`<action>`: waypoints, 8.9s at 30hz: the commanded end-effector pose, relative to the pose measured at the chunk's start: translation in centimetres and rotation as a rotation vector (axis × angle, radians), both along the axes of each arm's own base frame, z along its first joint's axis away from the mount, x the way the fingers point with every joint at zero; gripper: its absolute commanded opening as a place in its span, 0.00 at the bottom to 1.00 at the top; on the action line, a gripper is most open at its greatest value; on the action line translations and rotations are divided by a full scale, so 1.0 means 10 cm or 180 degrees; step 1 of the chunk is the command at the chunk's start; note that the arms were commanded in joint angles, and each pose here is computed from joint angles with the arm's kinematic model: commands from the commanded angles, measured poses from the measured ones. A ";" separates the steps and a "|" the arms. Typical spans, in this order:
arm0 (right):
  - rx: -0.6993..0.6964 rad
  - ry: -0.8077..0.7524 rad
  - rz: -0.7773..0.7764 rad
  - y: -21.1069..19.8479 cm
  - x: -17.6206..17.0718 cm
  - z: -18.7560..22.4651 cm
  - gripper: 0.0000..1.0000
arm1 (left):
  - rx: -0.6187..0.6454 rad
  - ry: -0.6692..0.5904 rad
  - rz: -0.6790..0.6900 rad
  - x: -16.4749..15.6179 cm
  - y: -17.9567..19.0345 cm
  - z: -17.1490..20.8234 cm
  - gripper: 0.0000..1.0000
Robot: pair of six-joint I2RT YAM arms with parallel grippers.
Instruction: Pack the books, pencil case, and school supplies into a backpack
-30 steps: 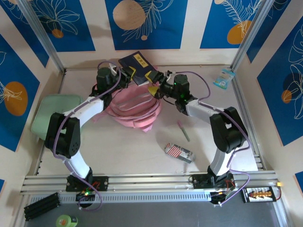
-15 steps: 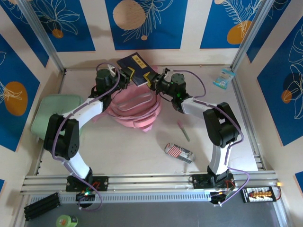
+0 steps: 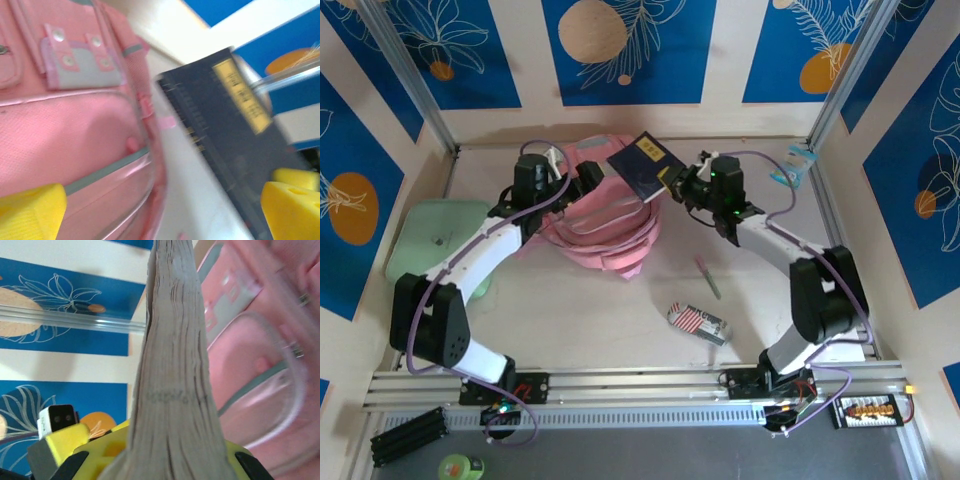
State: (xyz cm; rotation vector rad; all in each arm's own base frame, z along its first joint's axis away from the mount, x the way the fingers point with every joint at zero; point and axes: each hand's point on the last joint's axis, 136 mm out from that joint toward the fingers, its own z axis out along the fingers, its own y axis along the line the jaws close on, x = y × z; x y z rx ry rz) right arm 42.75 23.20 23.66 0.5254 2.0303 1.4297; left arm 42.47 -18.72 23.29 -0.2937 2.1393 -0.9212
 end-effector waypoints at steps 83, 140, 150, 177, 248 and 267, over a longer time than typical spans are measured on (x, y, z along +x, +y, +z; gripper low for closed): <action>-0.0707 -0.0144 0.0166 0.67 -1.21 -0.02 0.04 | 0.2390 -0.1147 -0.1816 0.41 -1.20 0.48 0.00; -0.0183 0.0154 0.0266 0.27 -1.28 -0.11 0.02 | 0.2346 -0.1578 -0.1475 0.36 -0.86 1.19 0.00; 0.0082 -0.0426 0.0454 0.64 -0.92 0.39 0.02 | 0.2387 -0.1524 -0.1473 0.36 -0.83 1.12 0.00; -0.0017 0.0476 0.0059 1.27 0.39 -1.18 0.30 | 0.2236 -0.1355 -0.1418 0.39 -0.80 0.95 0.00; -0.2795 0.0249 0.0469 0.16 0.73 -1.21 0.71 | -0.0435 0.1151 0.0167 0.50 0.61 -1.57 0.00; -0.2874 0.0366 0.0881 1.68 -0.89 -0.85 0.50 | -0.1278 0.0961 0.0227 0.52 0.24 -0.96 0.00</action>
